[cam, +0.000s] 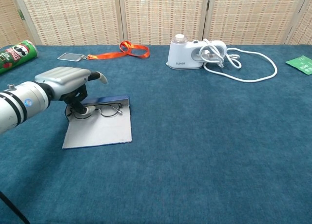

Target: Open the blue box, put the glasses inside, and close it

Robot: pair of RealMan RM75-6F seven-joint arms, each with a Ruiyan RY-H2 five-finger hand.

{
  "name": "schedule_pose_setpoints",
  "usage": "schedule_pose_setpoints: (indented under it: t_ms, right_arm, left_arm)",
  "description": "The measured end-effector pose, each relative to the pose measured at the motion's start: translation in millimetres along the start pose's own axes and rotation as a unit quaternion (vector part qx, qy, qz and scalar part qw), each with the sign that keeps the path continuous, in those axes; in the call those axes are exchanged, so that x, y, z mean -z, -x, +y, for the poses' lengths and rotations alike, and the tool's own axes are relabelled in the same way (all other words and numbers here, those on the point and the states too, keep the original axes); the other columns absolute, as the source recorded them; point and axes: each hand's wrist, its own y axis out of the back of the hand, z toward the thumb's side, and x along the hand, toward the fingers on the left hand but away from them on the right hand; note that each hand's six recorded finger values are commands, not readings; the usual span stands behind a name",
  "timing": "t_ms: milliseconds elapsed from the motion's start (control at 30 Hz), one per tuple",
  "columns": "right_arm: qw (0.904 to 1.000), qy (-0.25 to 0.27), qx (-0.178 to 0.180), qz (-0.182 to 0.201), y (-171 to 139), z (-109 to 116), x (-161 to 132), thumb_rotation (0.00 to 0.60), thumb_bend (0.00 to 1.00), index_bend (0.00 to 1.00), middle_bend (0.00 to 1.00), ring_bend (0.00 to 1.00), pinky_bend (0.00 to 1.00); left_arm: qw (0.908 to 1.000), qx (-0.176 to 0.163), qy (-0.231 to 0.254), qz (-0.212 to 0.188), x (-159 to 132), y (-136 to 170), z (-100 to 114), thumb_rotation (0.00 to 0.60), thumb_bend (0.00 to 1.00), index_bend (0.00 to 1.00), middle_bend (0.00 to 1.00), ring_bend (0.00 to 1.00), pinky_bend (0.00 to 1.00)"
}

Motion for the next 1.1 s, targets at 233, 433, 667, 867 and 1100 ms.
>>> schedule_pose_setpoints:
  t_ms: [233, 433, 667, 867, 1100]
  right_arm:
    - [1.0, 0.001, 0.0, 0.0, -0.7, -0.6, -0.3, 0.6, 0.28, 0.19, 0.22, 0.27, 0.22]
    - [1.0, 0.0, 0.0, -0.002, -1.3, -0.2, 0.4, 0.6, 0.28, 0.19, 0.22, 0.27, 0.22]
    - [1.0, -0.001, -0.001, -0.001, -0.5, -0.4, -0.1, 0.6, 0.28, 0.19, 0.22, 0.27, 0.22]
    - [1.0, -0.002, -0.002, -0.003, -0.7, -0.5, 0.0, 0.6, 0.28, 0.19, 0.22, 0.27, 0.22]
    - [1.0, -0.003, -0.001, -0.002, -0.3, -0.1, -1.3, 0.6, 0.28, 0.19, 0.22, 0.27, 0.22]
  left_arm:
    - [0.9995, -0.013, 0.007, 0.028, 19.5, -7.1, 13.5, 0.6, 0.39, 0.19, 0.93, 0.87, 0.91]
    - [0.9989, 0.0, -0.001, 0.046, 32.1, -12.9, 7.7, 0.6, 0.39, 0.19, 0.93, 0.87, 0.91]
    - [0.9993, 0.01, -0.006, 0.036, 26.4, -7.3, -5.3, 0.6, 0.39, 0.19, 0.93, 0.87, 0.91]
    - [0.9994, 0.013, -0.004, 0.032, 22.3, -5.9, -9.4, 0.6, 0.39, 0.19, 0.93, 0.87, 0.91]
    - [0.9997, 0.004, 0.0, 0.022, 17.3, -2.1, -3.6, 0.6, 0.39, 0.19, 0.93, 0.87, 0.91]
